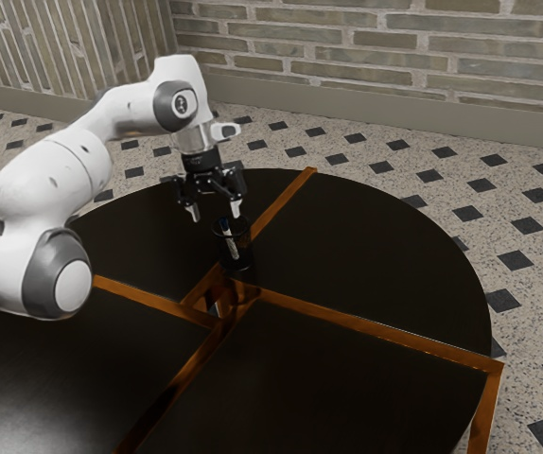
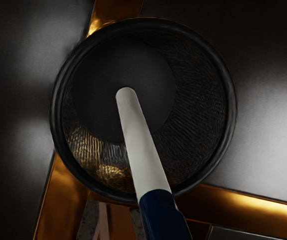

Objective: Take the marker out of the pen holder and place it to the left of the pen holder.

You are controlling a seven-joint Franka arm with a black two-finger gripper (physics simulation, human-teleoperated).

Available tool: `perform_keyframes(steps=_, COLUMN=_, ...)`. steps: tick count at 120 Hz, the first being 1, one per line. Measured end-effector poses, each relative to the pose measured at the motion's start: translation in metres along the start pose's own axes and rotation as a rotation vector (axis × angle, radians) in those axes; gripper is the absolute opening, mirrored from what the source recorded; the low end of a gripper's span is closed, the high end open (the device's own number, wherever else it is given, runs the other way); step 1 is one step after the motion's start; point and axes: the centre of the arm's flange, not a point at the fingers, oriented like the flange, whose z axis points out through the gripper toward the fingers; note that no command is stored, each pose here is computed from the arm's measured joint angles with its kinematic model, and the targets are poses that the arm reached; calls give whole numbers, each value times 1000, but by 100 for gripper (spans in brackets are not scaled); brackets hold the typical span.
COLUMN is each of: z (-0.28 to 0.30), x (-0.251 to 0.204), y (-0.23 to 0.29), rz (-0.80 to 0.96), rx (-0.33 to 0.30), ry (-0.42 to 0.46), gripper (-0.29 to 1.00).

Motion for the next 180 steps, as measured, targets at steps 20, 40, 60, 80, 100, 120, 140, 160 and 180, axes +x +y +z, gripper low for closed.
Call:
perform_keyframes(steps=20, z=-1, x=9, y=-7, rz=-38, rx=5, ry=59, gripper=49)
perform_keyframes(steps=40, z=9, x=15, y=-11, rz=-63, rx=6, ry=69, gripper=37)
perform_keyframes(steps=60, z=11, x=16, y=-3, rz=-73, rx=3, ry=82, gripper=31)
perform_keyframes(steps=80, z=8, x=13, y=0, rz=-93, rx=-8, ry=74, gripper=26)
perform_keyframes(steps=100, z=14, x=6, y=13, rz=-100, rx=-19, ry=24, gripper=25)
perform_keyframes(steps=120, z=18, x=2, y=14, rz=-115, rx=-12, ry=-14, gripper=19)
perform_keyframes(steps=140, z=19, x=1, y=12, rz=-130, rx=-7, ry=-22, gripper=16)
perform_keyframes(steps=160, z=18, x=3, y=12, rz=-140, rx=-12, ry=-6, gripper=20)
perform_keyframes(steps=180, z=17, x=6, y=9, rz=-152, rx=-14, ry=7, gripper=14)
